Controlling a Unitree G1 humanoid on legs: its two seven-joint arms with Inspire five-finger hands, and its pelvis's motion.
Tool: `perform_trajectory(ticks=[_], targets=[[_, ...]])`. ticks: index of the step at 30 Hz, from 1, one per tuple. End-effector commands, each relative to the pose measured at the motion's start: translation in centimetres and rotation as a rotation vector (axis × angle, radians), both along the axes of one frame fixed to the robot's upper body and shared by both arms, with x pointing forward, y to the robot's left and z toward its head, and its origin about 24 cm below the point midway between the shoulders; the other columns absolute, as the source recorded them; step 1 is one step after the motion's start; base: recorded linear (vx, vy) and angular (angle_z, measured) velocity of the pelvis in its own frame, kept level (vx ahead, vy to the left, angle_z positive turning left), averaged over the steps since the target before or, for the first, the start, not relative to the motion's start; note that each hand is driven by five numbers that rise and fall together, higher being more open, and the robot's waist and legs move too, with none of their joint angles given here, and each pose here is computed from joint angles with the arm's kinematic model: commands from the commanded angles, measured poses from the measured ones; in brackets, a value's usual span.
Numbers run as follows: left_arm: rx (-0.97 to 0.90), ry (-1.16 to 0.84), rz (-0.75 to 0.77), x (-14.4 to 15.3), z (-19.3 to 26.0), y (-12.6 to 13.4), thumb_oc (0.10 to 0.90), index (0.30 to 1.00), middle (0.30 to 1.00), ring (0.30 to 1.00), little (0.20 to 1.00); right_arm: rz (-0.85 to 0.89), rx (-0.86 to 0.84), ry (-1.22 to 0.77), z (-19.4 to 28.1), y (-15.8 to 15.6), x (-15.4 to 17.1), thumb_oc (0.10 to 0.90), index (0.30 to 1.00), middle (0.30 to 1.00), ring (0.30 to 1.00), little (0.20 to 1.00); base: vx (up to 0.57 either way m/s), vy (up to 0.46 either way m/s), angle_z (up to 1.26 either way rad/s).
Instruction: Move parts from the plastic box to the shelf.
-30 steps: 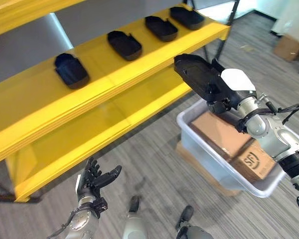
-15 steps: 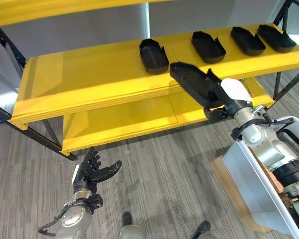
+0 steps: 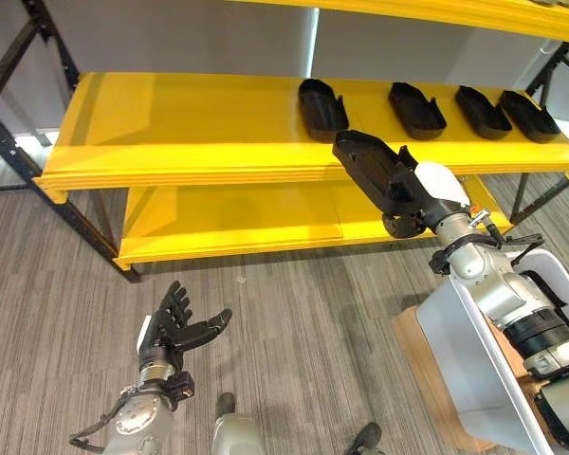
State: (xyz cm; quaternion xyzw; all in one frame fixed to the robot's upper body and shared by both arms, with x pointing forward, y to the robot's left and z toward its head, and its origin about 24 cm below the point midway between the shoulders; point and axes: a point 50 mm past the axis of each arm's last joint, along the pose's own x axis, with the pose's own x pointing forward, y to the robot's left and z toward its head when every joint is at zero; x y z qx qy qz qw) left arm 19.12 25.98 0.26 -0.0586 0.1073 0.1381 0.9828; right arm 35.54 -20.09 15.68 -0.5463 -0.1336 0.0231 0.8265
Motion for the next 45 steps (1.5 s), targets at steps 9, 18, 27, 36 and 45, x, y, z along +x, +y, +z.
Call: perform_trajectory(ticks=[9,18,27,36,45], targets=[[0.158,-0.27,-0.097,3.4,5.8,-0.3,0.9,1.0,1.0,1.0,1.0,-0.029,0.032,-0.293,7.2,-1.1,0.3,0.4,0.3,0.3,0.3,0.3,0.06,0.164,0.56],[0.141,-0.271,-0.122,4.0,5.6,-1.4,0.9,1.0,1.0,1.0,1.0,0.003,0.065,-0.298,8.5,-0.7,0.7,0.4,0.3,0.3,0.3,0.3,0.13,0.056,0.4],[0.119,-0.226,-0.112,3.3,4.5,-1.5,0.9,1.0,1.0,1.0,1.0,-0.013,0.056,-0.272,8.2,-1.5,0.5,0.4,0.3,0.3,0.3,0.3,0.26,-0.138,0.41],[0.096,-0.196,-0.112,2.9,3.9,-1.7,0.9,1.0,1.0,1.0,1.0,0.001,0.039,-0.291,8.9,-1.6,0.2,0.4,0.3,0.3,0.3,0.3,0.18,-0.113,0.04],[0.043,-0.236,-0.133,3.5,4.3,-3.0,0.9,1.0,1.0,1.0,1.0,0.031,0.014,-0.337,10.7,-1.0,0.3,0.4,0.3,0.3,0.3,0.3,0.16,-0.142,0.15]])
